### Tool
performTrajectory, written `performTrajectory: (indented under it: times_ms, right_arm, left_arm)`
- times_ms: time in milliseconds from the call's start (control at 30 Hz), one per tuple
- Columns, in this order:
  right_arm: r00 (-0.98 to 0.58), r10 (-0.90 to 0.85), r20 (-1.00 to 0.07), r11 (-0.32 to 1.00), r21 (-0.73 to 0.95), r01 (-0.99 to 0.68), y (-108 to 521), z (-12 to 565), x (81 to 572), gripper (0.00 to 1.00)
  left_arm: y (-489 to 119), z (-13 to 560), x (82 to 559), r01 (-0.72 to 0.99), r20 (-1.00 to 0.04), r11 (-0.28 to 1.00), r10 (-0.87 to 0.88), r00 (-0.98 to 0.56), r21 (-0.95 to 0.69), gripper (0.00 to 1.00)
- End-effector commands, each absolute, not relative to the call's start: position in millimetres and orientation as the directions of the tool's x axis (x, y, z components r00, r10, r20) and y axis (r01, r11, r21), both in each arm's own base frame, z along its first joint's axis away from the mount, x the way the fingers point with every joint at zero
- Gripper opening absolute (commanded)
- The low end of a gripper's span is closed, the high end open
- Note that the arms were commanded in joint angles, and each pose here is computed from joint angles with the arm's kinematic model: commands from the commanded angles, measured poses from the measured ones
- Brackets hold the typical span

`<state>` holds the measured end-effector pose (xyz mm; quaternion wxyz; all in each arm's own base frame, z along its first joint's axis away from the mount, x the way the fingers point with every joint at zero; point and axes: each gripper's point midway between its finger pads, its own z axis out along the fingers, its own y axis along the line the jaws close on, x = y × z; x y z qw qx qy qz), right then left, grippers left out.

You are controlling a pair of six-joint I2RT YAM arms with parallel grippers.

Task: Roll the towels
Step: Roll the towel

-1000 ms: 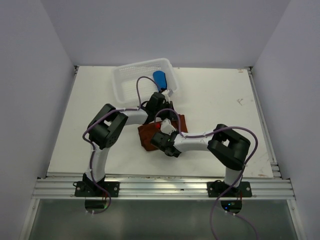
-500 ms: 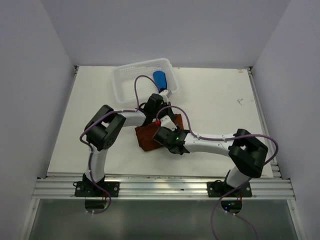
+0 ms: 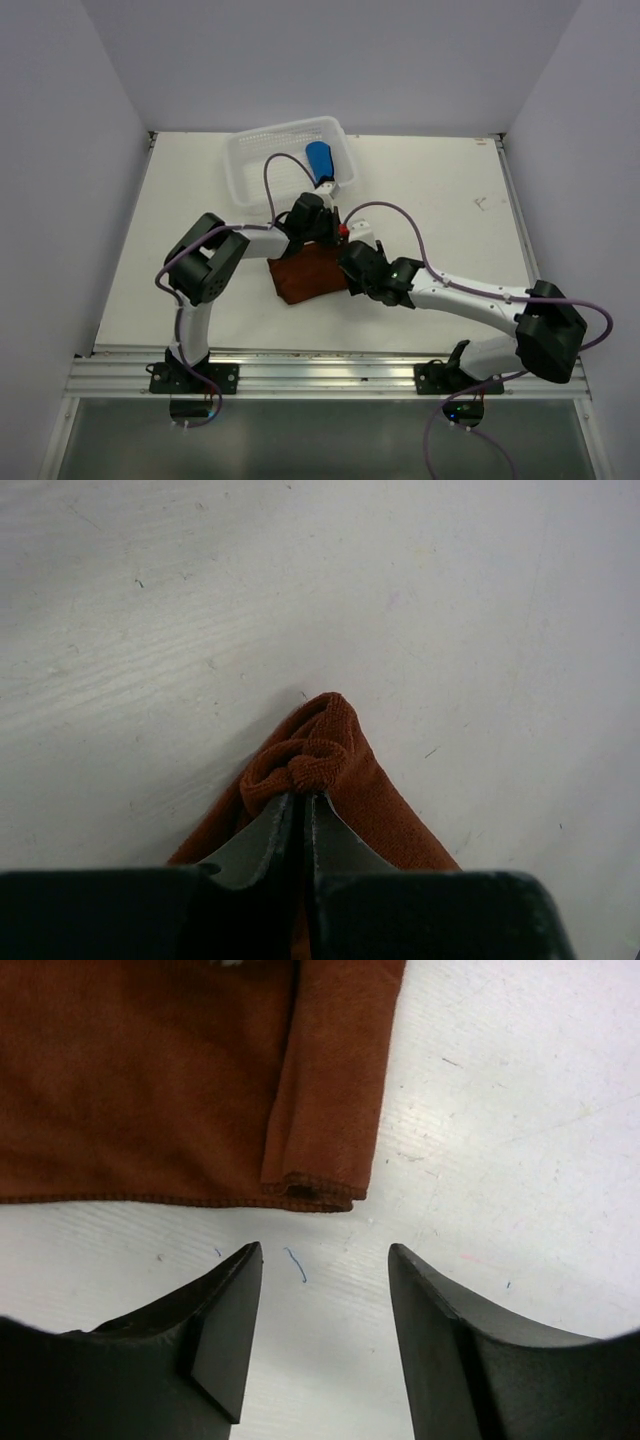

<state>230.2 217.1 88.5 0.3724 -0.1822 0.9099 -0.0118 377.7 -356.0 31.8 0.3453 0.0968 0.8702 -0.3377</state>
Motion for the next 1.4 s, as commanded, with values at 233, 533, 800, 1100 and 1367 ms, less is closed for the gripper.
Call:
performTrajectory:
  times_ms: [233,533,800,1100,1367]
  right_arm:
    - [-0.746,-0.073,-0.662,0.96,0.158,-0.233,229,74,263,0.6]
    - [-0.779,-0.042,-0.625,0.948,0.221,-0.228,236,53,267,0.59]
    - [-0.804,-0.053,-0.593,0.962,0.186,-0.2,219,31,264,0.43]
    - [-0.77,-0.111,-0.629,0.954,0.149,-0.26,211,35,262,0.1]
    - [-0.785,-0.121,-0.608,0.951,0.157,-0.267,210,25,254,0.06]
  left_arm:
    - [-349,52,380,0.434,-0.731,0.76,-0.077,-0.678,-0.483,0.0]
    - [-349,61,377,0.442,-0.739,0.753,-0.085,-0.668,-0.487,0.0]
    - [-348,65,376,0.455,-0.747,0.75,-0.075,-0.661,-0.479,0.0]
    - [-345,70,377,0.455,-0.753,0.762,-0.065,-0.655,-0.461,0.0]
    - [-342,71,375,0.441,-0.748,0.769,-0.071,-0.66,-0.462,0.0]
